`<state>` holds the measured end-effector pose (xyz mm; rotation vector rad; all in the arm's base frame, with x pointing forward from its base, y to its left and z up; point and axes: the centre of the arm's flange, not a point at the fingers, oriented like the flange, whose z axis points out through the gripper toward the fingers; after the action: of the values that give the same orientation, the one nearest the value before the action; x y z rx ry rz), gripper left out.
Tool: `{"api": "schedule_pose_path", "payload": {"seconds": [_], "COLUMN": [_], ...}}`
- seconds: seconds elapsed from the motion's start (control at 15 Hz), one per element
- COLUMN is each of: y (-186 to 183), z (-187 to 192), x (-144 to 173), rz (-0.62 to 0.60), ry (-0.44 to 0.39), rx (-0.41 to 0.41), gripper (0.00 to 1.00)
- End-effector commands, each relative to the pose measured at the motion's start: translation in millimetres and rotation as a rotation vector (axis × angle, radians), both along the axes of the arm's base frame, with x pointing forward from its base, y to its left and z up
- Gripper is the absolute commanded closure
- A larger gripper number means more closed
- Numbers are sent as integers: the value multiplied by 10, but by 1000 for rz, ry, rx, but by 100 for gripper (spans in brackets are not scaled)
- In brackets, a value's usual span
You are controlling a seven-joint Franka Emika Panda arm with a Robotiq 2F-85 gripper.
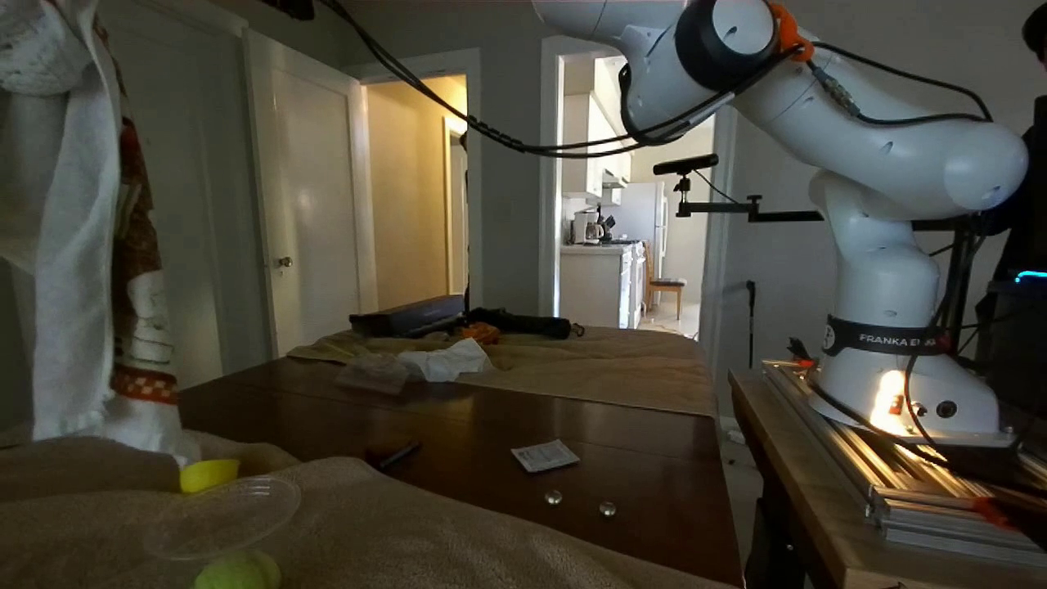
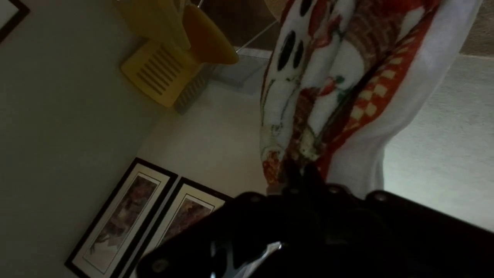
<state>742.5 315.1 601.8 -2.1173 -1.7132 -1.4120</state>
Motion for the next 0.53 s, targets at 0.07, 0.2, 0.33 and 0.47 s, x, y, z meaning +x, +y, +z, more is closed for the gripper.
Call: {"api": "schedule_pose_path", "payload": {"seconds": [0.07, 0.2, 0.33, 0.47], "y": [-484, -700, -856, -1017], "z": [-534, -835, -1045, -1131], "x": [474, 532, 574, 609], "rz": [97, 161, 191, 144], "ry": [115, 162, 205, 240], "rx": [86, 123, 133, 129], "gripper": [99, 99, 99, 99]}}
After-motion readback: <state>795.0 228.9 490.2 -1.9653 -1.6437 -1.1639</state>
